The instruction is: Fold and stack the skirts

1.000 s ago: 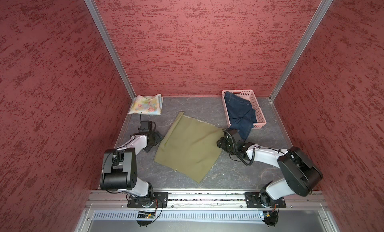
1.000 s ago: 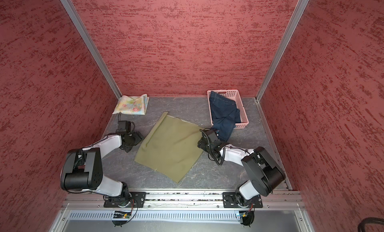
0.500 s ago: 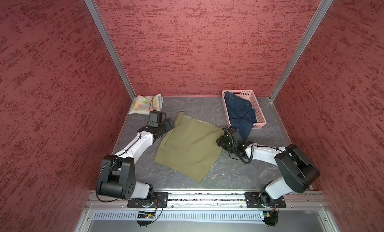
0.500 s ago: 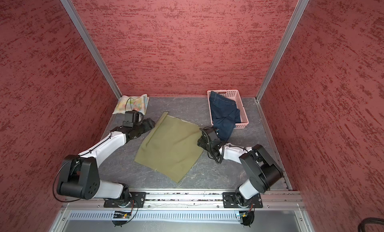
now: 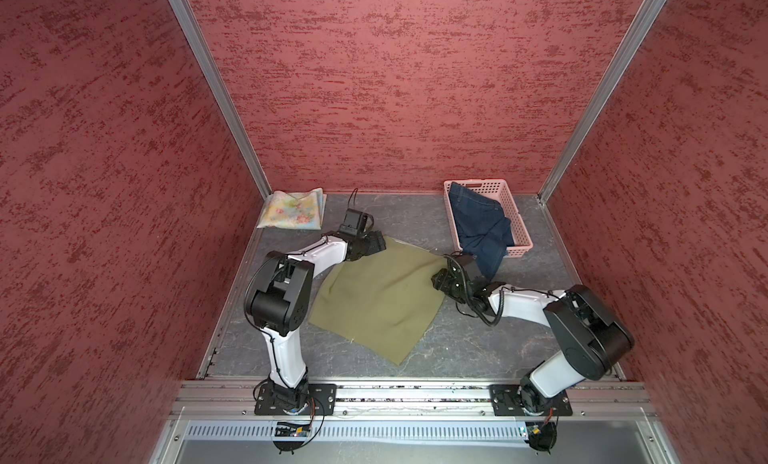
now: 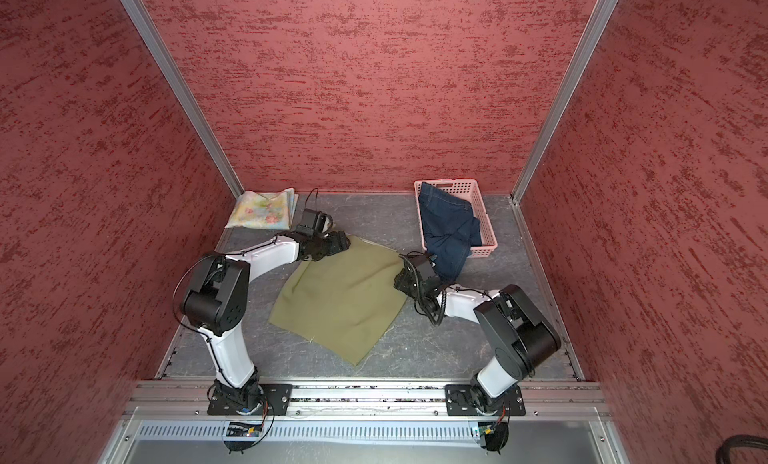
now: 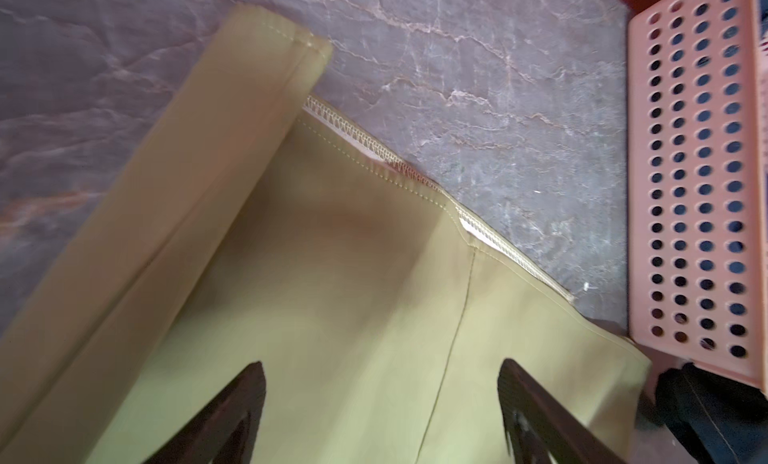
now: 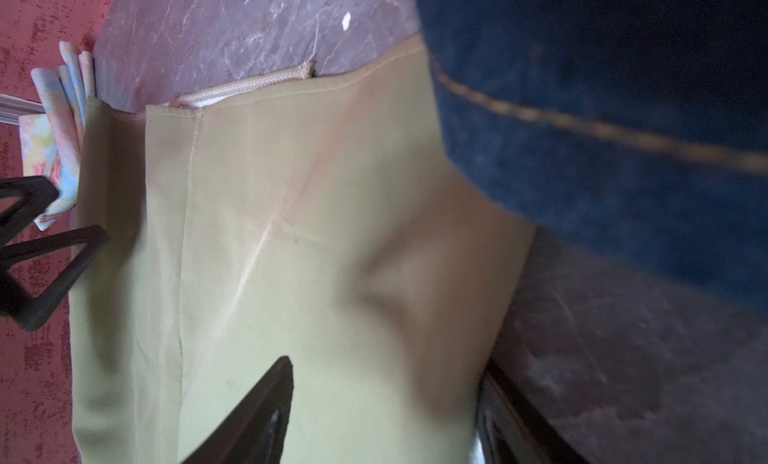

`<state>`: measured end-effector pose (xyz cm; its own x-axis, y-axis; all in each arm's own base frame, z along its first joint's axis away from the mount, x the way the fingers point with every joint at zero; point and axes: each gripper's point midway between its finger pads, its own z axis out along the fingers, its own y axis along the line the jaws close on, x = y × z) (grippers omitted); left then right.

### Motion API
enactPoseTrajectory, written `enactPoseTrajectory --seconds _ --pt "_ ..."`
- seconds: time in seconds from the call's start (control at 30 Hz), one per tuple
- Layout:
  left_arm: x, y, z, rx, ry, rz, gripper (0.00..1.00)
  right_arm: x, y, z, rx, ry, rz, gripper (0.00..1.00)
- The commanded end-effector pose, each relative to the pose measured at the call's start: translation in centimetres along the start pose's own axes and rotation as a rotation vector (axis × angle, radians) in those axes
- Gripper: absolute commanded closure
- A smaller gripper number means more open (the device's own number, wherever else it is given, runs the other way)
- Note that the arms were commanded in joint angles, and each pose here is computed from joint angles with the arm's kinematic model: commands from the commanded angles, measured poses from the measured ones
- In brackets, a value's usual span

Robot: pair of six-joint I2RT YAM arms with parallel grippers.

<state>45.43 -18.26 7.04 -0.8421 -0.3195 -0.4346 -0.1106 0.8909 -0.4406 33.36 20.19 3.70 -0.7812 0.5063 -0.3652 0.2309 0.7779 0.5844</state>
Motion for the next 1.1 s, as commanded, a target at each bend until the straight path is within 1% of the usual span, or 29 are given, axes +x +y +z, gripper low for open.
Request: enactPoseTrajectory --seconds 0.0,0.13,0.3,0.43,0.63,0.73,0.87,1.07 --pt "-1.6 0.8 0.4 -0.034 -0.009 -0.057 0.11 2.0 -3.3 0.7 0.102 0.075 0.033 0.31" --pt "-3.4 3.8 0.5 -0.072 -0.039 -0.143 0.1 2.0 -3.7 0.7 0.112 0.072 0.035 0.31" --pt "-5.8 7.3 -0.7 -0.085 -0.092 -0.231 0.1 1.9 -3.9 0.6 0.12 0.07 0.034 0.31" --pt "-7.0 9.1 -1.6 -0.104 -0.107 -0.247 0.1 1.7 -3.9 0.5 0.123 0.066 0.033 0.31" --pt "-7.4 9.1 -3.7 -0.095 -0.125 -0.224 0.1 1.6 -3.8 -0.3 0.128 0.068 0.022 0.31" --pt "-6.2 9.0 -4.7 -0.105 -0.111 -0.193 0.1 1.7 -3.9 -1.0 0.135 0.074 0.021 0.31" --pt "-3.7 10.5 -6.3 -0.187 -0.089 -0.152 0.1 2.0 -4.3 -2.1 0.148 0.074 0.043 0.31" --pt "0.4 12.5 -7.3 -0.305 -0.036 -0.103 0.1 3.7 -4.8 -1.9 0.104 0.118 0.133 0.32"
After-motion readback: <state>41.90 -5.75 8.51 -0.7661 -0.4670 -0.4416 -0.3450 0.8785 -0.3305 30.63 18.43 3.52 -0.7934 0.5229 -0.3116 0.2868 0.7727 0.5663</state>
